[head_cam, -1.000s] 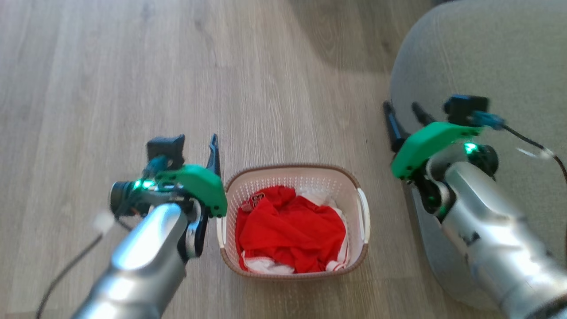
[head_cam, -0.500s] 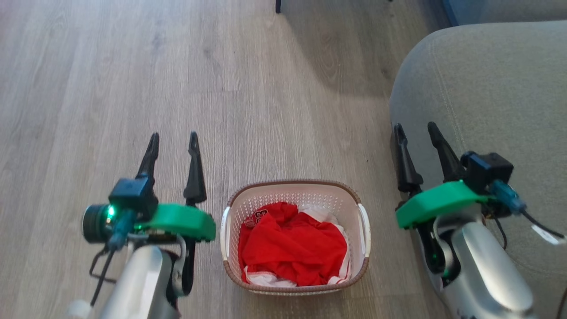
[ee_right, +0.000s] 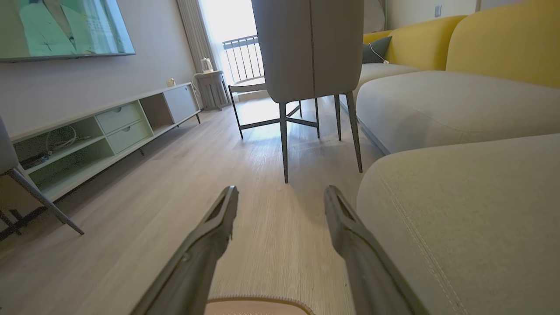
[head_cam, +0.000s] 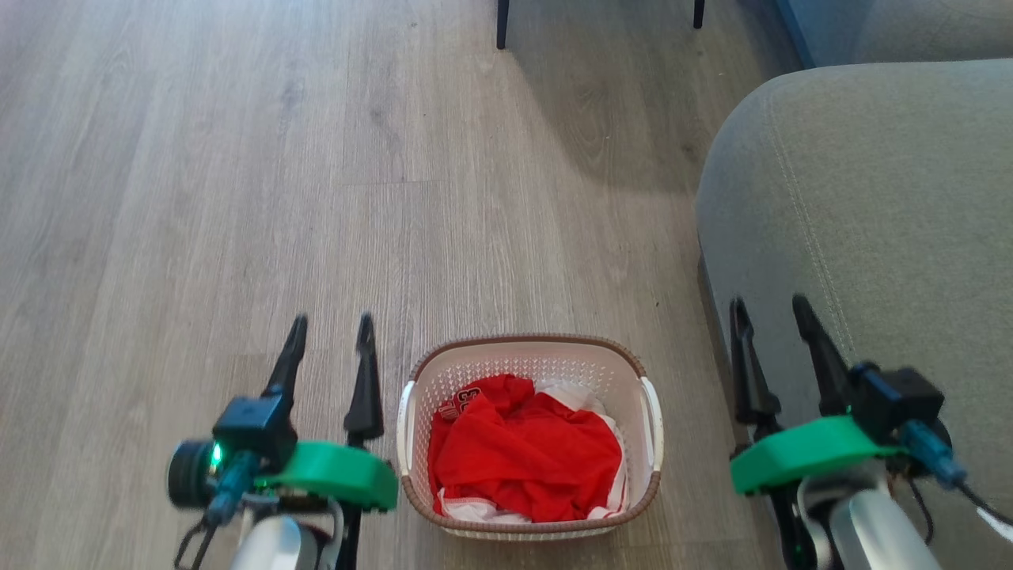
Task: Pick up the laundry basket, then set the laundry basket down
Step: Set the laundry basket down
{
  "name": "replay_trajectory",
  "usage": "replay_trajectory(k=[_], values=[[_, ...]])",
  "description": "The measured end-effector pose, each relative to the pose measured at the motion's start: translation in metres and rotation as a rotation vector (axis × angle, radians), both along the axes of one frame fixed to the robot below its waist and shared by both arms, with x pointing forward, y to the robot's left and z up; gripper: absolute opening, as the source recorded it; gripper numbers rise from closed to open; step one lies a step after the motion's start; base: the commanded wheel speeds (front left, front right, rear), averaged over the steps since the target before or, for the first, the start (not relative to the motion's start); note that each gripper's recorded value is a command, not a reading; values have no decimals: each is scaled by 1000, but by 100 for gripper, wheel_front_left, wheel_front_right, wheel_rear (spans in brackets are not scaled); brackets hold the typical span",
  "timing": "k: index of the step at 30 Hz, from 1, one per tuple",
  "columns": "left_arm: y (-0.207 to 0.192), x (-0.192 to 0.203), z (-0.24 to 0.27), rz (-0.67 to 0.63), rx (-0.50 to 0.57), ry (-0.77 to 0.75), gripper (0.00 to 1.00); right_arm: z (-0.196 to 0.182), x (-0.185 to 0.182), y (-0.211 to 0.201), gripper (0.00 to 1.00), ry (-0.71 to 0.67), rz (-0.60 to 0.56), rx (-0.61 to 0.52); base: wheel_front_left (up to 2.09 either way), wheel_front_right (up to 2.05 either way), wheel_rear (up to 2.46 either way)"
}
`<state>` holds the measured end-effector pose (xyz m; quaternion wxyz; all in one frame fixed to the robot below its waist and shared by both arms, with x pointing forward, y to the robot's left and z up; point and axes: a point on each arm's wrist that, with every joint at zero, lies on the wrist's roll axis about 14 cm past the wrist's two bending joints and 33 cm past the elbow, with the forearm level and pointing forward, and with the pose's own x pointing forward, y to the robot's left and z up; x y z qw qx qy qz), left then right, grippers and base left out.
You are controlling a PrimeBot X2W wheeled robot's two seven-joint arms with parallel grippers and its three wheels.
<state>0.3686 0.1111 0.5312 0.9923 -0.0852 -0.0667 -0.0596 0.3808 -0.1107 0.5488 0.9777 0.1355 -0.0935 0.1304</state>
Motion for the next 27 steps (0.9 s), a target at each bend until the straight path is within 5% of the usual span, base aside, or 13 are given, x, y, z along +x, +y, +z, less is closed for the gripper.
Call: replay_trajectory(k=[27], values=[[-1,-3,-18,-6,-5,55,100,-12,-2,-11,100,36,-34,3,0,0,0]])
